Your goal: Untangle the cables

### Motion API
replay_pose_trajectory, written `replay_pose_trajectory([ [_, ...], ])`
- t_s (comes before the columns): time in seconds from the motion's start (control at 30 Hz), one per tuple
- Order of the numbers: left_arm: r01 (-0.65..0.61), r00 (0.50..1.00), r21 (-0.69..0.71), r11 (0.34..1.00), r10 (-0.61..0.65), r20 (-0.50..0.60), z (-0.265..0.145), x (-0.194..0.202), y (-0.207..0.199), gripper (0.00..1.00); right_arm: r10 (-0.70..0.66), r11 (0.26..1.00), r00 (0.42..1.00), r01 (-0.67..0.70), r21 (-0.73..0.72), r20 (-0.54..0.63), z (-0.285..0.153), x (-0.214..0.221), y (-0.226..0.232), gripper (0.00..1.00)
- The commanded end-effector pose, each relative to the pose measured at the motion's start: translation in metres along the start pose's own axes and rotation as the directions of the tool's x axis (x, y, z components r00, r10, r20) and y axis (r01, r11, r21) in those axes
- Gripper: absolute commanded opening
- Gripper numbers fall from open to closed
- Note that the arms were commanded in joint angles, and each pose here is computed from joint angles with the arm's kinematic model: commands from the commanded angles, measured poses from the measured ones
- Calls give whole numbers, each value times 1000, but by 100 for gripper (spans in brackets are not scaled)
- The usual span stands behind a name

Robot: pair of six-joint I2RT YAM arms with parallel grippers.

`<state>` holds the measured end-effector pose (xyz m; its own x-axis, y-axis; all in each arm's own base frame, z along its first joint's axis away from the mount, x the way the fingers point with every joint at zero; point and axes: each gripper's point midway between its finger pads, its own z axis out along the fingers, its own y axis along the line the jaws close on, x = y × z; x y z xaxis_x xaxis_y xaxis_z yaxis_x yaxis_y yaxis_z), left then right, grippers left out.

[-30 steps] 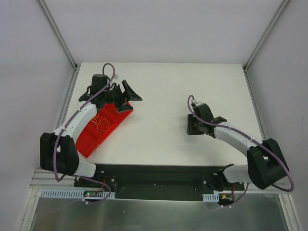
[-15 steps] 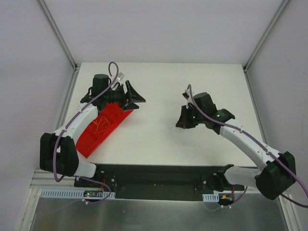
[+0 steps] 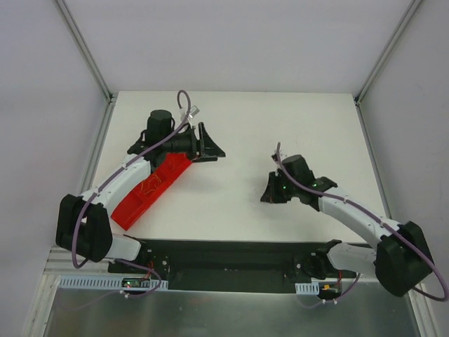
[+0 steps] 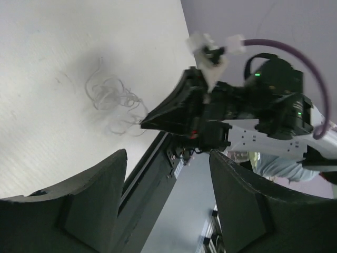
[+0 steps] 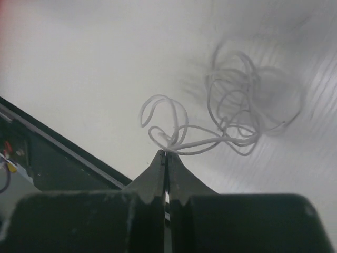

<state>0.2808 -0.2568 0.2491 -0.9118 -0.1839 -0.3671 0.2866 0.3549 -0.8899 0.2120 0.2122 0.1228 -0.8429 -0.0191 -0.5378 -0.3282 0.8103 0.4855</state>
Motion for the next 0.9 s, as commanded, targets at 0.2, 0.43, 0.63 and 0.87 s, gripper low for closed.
replay_pose_trajectory([
  [0.2, -137, 969, 102, 985, 155, -193, 41, 53, -7, 68, 94, 980, 993, -81, -180, 68, 2, -16, 48, 2],
  [0.43, -127, 968, 88, 988, 142, -208, 46, 54, 2, 74, 98, 973, 995, -100, -209, -22, 6, 1, 51, 64],
  [0.63, -126, 971, 18, 992, 127, -201, 52, 58, 17, 71, 224, 974, 973, -225, 21, 58, -10, 7, -11, 66],
  [0.87, 14, 971, -162, 987, -52, -231, 77, 93, 57, 75, 241, 950, 970, -239, 201, 19, 5, 32, -63, 60],
])
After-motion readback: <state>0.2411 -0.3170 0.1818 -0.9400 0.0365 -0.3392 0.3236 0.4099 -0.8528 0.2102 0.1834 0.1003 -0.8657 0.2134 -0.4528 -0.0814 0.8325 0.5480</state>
